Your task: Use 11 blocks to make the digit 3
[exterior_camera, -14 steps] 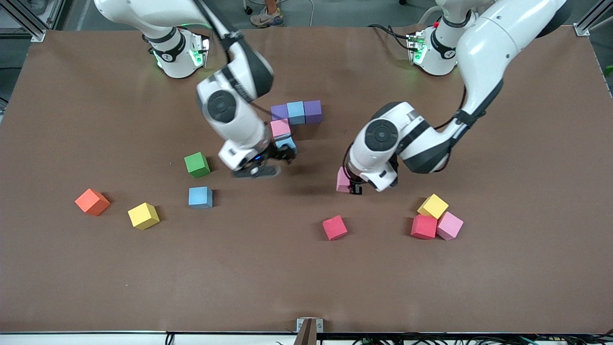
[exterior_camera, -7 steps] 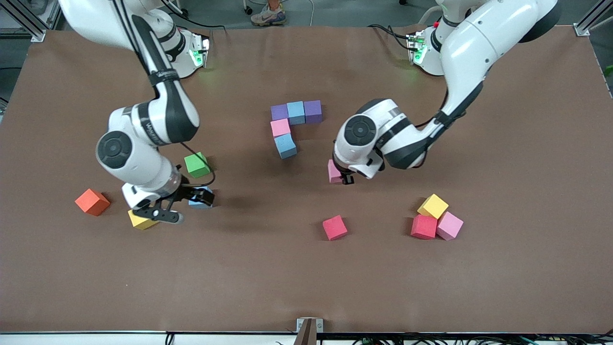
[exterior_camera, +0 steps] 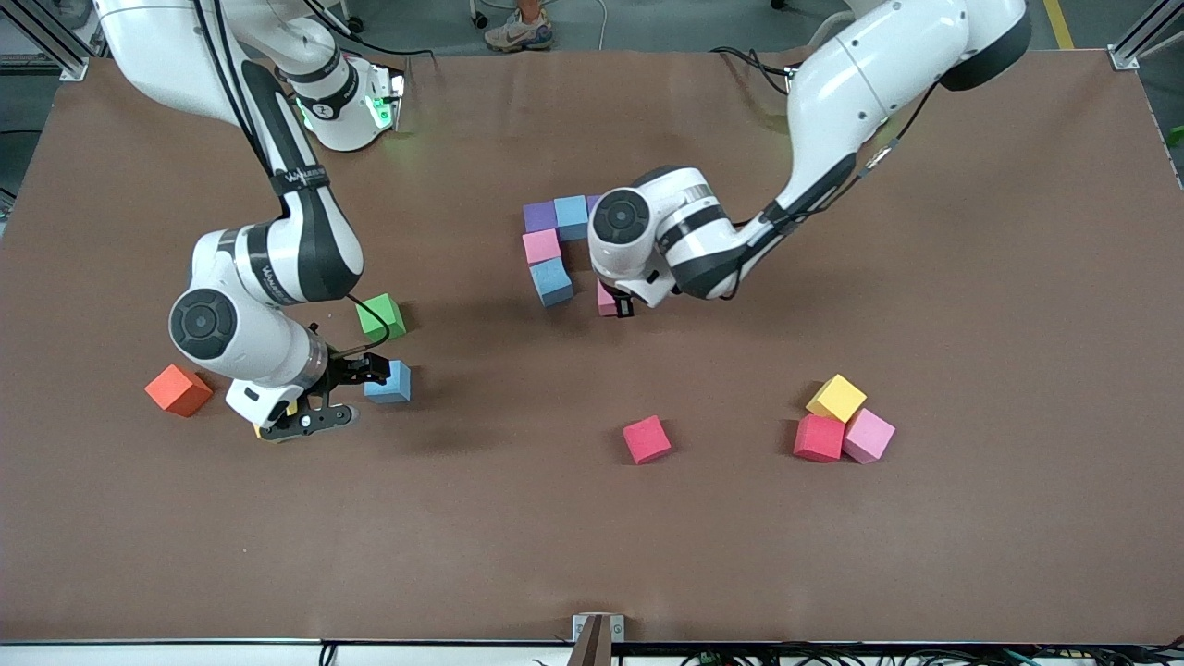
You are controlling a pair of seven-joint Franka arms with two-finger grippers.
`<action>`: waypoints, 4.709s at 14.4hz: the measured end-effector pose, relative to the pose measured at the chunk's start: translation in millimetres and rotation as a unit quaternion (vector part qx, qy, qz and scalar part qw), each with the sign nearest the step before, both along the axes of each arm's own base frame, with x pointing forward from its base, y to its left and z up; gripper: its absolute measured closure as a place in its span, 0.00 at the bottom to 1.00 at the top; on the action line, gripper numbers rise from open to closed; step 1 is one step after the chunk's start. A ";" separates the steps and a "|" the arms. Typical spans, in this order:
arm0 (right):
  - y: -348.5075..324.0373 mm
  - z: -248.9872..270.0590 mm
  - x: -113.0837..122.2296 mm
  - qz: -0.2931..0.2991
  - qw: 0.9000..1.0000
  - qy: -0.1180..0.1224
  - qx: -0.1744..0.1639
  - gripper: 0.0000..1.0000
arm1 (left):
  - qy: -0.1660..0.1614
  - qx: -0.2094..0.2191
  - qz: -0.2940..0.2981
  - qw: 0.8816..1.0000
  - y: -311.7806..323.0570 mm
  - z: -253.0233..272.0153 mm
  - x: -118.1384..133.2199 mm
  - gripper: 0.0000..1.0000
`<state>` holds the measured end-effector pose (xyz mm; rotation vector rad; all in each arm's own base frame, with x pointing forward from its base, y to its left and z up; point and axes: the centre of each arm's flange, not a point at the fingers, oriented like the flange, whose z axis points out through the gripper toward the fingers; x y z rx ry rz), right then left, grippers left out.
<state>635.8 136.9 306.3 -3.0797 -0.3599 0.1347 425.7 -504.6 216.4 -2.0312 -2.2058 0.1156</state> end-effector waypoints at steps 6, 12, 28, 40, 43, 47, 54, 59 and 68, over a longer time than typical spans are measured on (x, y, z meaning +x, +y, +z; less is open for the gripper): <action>2.7 -35.3 -3.2 0.012 1.000 0.026 -0.006 0.00 | -0.007 0.009 -0.005 1.000 -14.8 -6.5 -13.4 0.92; 9.7 -58.1 -7.5 0.018 0.999 0.043 -0.008 0.00 | -0.009 -0.009 -0.009 1.000 -31.1 -5.6 -27.3 0.92; 19.0 -95.9 -13.7 0.013 0.998 0.065 0.000 0.00 | -0.019 -0.021 0.003 1.000 -47.5 -7.8 -18.7 0.92; 18.8 -99.5 -13.3 0.012 0.998 0.063 -0.001 0.18 | -0.021 -0.016 0.033 0.999 -50.8 -8.3 -19.7 0.91; 18.8 -99.5 -13.3 0.013 0.998 0.063 -0.001 0.25 | -0.022 -0.012 0.033 0.999 -52.1 -9.3 -21.0 0.82; 18.6 -97.7 -12.3 0.013 0.998 0.061 0.000 0.38 | -0.013 -0.002 0.029 0.999 -52.1 -26.5 -27.3 0.06; 21.0 -91.2 -6.8 0.013 0.999 0.050 0.002 0.42 | -0.011 0.015 0.023 1.000 -55.4 -6.6 -27.1 0.00; 46.8 -43.2 22.0 0.028 0.999 -0.002 0.016 0.42 | -0.025 0.022 -0.003 0.999 -61.5 47.9 -21.2 0.00; 181.8 -36.8 -18.8 -0.015 1.000 0.004 0.026 0.42 | -0.008 0.053 -0.198 0.979 106.1 90.8 100.9 0.00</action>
